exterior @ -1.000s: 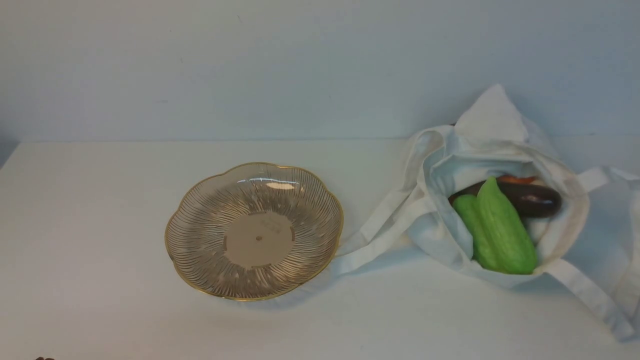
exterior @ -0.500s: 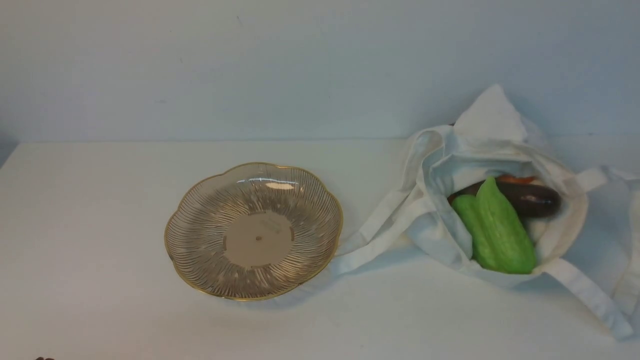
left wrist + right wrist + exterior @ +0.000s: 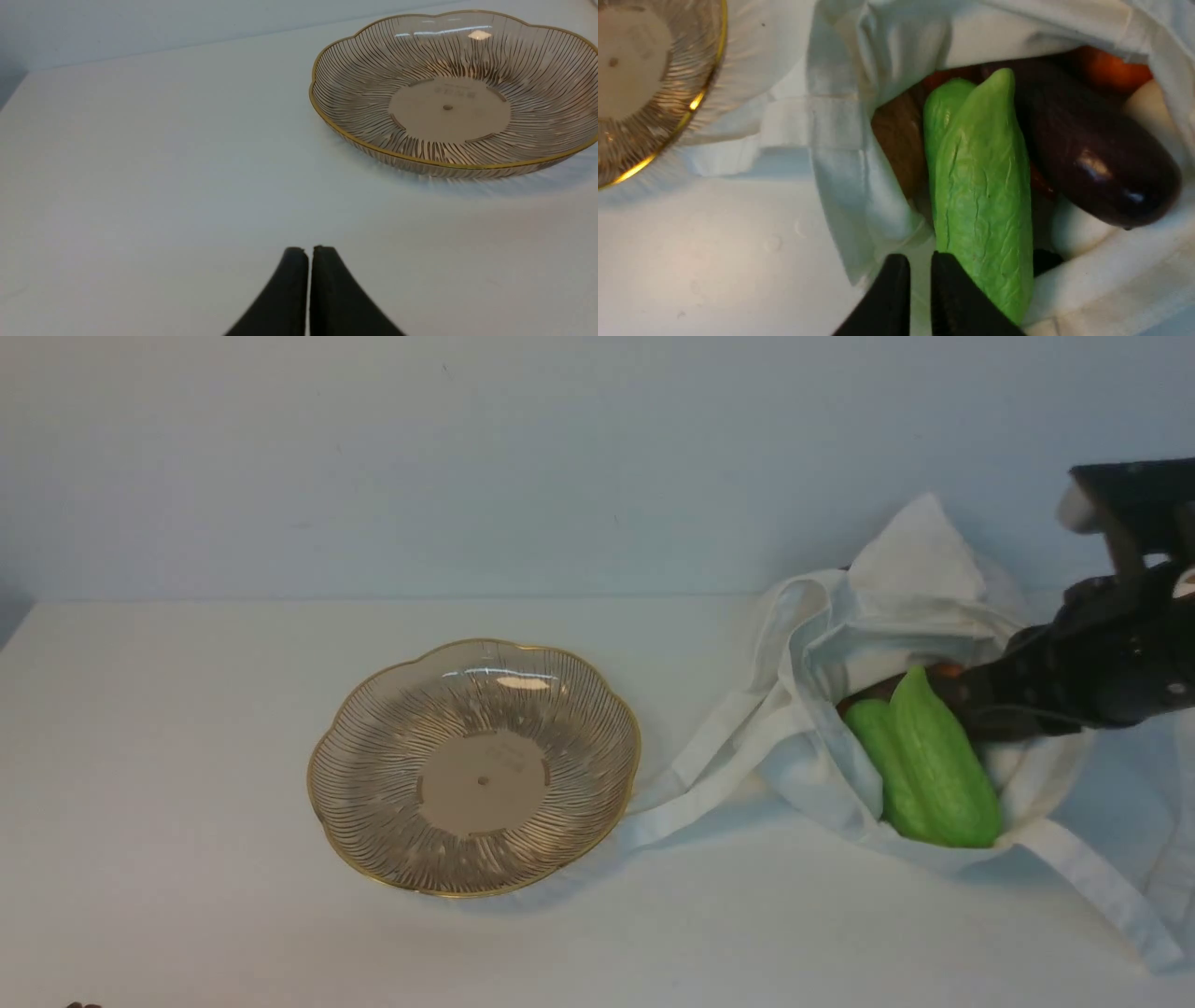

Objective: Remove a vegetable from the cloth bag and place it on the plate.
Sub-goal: Use the right arm to grab a chayote from the bag

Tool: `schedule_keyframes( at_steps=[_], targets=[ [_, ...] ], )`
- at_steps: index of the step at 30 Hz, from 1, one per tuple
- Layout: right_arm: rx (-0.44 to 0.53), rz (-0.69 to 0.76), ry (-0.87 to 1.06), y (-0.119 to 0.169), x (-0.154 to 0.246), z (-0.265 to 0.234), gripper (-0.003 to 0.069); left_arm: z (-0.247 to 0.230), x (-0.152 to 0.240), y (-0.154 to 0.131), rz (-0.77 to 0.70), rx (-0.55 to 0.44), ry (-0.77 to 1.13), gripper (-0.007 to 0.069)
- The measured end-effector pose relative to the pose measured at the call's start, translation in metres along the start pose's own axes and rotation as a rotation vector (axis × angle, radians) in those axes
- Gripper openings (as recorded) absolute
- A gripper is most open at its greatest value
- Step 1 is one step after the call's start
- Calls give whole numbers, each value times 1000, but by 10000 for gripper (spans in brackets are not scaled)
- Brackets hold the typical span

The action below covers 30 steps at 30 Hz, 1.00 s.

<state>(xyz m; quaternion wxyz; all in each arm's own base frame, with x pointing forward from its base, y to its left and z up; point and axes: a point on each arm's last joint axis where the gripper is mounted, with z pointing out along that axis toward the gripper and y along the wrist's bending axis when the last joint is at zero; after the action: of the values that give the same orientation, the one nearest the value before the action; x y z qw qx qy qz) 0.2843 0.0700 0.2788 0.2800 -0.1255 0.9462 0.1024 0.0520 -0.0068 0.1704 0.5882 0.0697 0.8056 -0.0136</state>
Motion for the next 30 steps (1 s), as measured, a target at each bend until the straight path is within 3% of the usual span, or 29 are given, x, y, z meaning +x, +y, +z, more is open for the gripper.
schedule_keyframes(
  at_steps=[3, 4, 9, 10, 13, 18, 19, 21, 23, 30],
  targets=[
    [18, -29, 48, 0, 2, 16, 159, 0, 0, 0, 0, 0, 0, -5],
    [29, -36, 73, -1, 3, 27, 238, 0, 0, 0, 0, 0, 0, -5],
    [57, -8, 87, -6, 3, 44, 425, 0, 0, 0, 0, 0, 0, -5],
    [76, -7, 90, -9, 3, 51, 501, 0, 0, 0, 0, 0, 0, -5],
    [106, -19, 92, -13, 3, 62, 576, 0, 0, 0, 0, 0, 0, -5],
    [120, -16, 122, -18, 5, 81, 577, 0, 0, 0, 0, 0, 0, -5],
    [120, -15, 127, -18, 6, 83, 553, 0, 0, 0, 0, 0, 0, -5],
    [118, -13, 128, -17, 4, 80, 407, 0, 0, 0, 0, 0, 0, -5],
    [116, -17, 119, -16, -1, 72, 340, 0, 0, 0, 0, 0, 0, -5],
    [69, -1, -49, 3, -34, 5, 360, 0, 0, 0, 0, 0, 0, -5]
  ],
)
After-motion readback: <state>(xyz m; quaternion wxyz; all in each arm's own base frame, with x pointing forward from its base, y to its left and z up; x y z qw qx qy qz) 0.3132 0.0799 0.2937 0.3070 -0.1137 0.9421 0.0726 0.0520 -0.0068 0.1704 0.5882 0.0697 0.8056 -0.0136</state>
